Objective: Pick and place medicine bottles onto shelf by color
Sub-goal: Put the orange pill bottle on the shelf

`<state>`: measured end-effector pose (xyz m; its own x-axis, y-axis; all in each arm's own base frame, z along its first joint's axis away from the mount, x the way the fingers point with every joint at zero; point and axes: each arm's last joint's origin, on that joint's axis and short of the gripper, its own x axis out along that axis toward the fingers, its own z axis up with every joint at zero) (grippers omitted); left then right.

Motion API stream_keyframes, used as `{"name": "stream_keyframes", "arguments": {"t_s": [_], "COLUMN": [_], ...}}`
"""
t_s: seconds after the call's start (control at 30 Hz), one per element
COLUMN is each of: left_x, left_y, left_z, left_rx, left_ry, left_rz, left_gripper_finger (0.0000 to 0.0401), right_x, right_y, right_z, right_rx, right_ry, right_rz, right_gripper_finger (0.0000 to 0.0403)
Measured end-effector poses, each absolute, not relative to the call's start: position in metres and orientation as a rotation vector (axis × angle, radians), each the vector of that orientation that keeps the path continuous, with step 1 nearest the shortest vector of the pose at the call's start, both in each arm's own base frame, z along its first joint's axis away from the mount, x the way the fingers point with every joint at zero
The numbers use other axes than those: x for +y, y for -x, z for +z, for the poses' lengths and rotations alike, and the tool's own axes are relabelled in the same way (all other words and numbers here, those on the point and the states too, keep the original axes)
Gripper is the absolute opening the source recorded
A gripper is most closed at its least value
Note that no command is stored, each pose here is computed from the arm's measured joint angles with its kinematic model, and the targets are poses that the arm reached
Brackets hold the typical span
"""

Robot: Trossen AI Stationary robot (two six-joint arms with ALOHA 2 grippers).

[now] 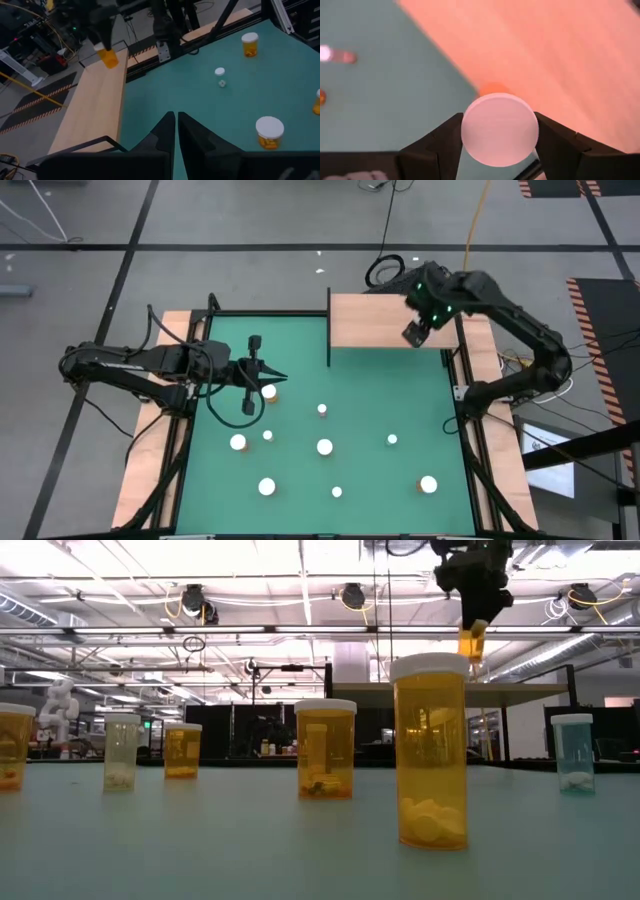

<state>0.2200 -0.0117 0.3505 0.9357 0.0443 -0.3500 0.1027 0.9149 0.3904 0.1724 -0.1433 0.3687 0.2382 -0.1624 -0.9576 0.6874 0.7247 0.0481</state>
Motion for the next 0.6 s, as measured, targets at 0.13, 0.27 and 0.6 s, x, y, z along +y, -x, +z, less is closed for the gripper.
{"name": "stream_keyframes", "arguments": {"t_s": [0.13, 0.27, 0.6], "left_x": [-0.012, -0.012, -0.012], "left_y": [-0.22, -0.22, -0.22], "left_z": [0.351, 0.351, 0.35], "left_rx": [0.362, 0.359, 0.366], "left_ry": [-0.415, -0.415, -0.41], "left_rz": [-0.031, -0.03, -0.03], "left_gripper_finger": [0.0026, 0.0026, 0.0026], "right_x": [-0.175, -0.212, -0.279], "right_y": [-0.158, -0.147, -0.128], "right_z": [0.37, 0.361, 0.349], "right_rx": [1.25, 1.316, 1.334], "right_ry": [-0.576, -0.642, -0.731], "right_rz": [-0.682, -0.722, -0.797], "right_gripper_finger": [0.0205, 0.0205, 0.0205]}}
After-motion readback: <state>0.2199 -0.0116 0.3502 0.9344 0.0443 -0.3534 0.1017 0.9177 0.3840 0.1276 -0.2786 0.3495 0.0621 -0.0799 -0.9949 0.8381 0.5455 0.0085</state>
